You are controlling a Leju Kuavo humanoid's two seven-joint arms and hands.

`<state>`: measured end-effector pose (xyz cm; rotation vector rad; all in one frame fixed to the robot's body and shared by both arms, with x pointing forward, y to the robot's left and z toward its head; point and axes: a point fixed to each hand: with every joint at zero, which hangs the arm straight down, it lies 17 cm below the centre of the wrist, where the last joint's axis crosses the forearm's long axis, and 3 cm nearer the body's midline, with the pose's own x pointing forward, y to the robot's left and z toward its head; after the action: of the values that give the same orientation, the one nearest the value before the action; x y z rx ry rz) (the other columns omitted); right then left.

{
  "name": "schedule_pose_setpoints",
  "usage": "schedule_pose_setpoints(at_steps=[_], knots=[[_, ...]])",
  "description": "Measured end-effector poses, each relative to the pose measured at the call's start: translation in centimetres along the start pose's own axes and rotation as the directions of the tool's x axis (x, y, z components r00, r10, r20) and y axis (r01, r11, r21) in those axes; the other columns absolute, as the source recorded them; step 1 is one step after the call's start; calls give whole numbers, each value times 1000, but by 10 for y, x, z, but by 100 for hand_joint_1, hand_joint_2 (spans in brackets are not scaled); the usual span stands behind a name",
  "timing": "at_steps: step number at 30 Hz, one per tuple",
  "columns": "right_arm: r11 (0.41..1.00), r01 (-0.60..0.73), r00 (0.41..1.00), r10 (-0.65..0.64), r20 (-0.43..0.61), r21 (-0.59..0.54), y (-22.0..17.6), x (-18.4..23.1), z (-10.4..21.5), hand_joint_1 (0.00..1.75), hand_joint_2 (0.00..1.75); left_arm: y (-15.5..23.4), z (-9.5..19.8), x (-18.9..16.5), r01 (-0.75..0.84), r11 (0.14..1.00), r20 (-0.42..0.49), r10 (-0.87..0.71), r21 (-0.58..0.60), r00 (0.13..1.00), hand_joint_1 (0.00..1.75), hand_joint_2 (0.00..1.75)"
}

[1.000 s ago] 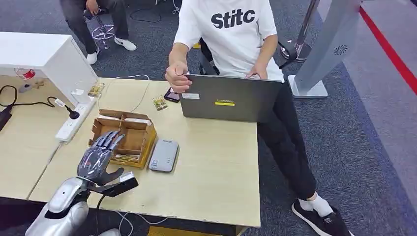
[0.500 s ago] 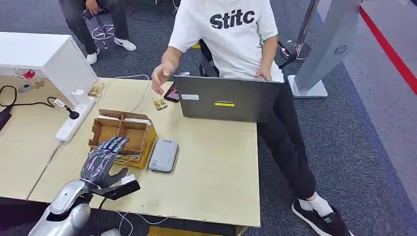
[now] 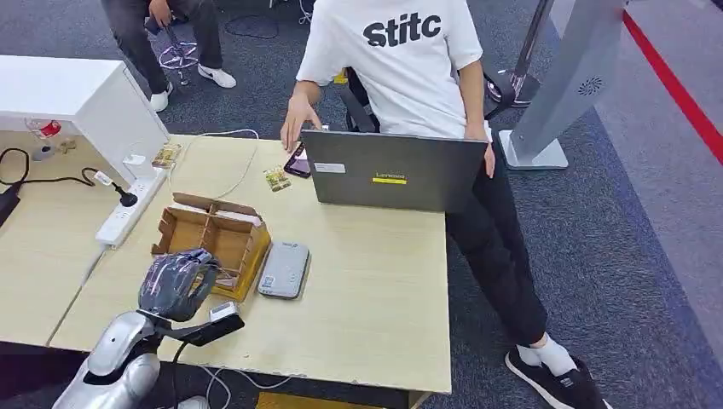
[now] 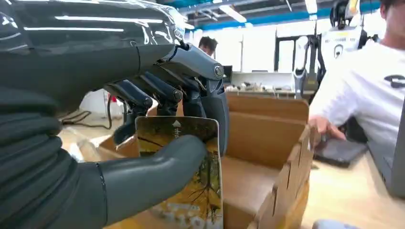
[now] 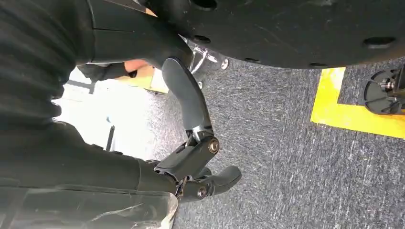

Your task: Pass the card to the sensor for recognition and then transmit it.

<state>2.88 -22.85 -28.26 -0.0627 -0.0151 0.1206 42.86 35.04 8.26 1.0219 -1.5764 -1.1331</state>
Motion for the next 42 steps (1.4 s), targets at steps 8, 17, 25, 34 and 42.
schedule_pose_setpoints(at_steps=[8,17,25,34,42], knots=[[1000,-15,1000,15,7,-4,-1,2,0,0,175,56,-41,-4,127,978,-37,-122,167,992,175,175],[999,-50,999,50,21,-4,0,4,0,0,175,138,-105,-19,194,929,-113,-166,315,980,175,175],[998,-69,998,69,16,-1,1,5,0,0,175,165,-137,-43,233,920,-183,-183,313,966,175,175],[997,-76,997,76,16,0,1,5,1,0,175,169,-145,-50,252,916,-199,-196,312,960,175,175],[997,-77,997,77,16,0,1,5,1,0,175,167,-144,-52,271,912,-209,-213,308,955,175,175]])
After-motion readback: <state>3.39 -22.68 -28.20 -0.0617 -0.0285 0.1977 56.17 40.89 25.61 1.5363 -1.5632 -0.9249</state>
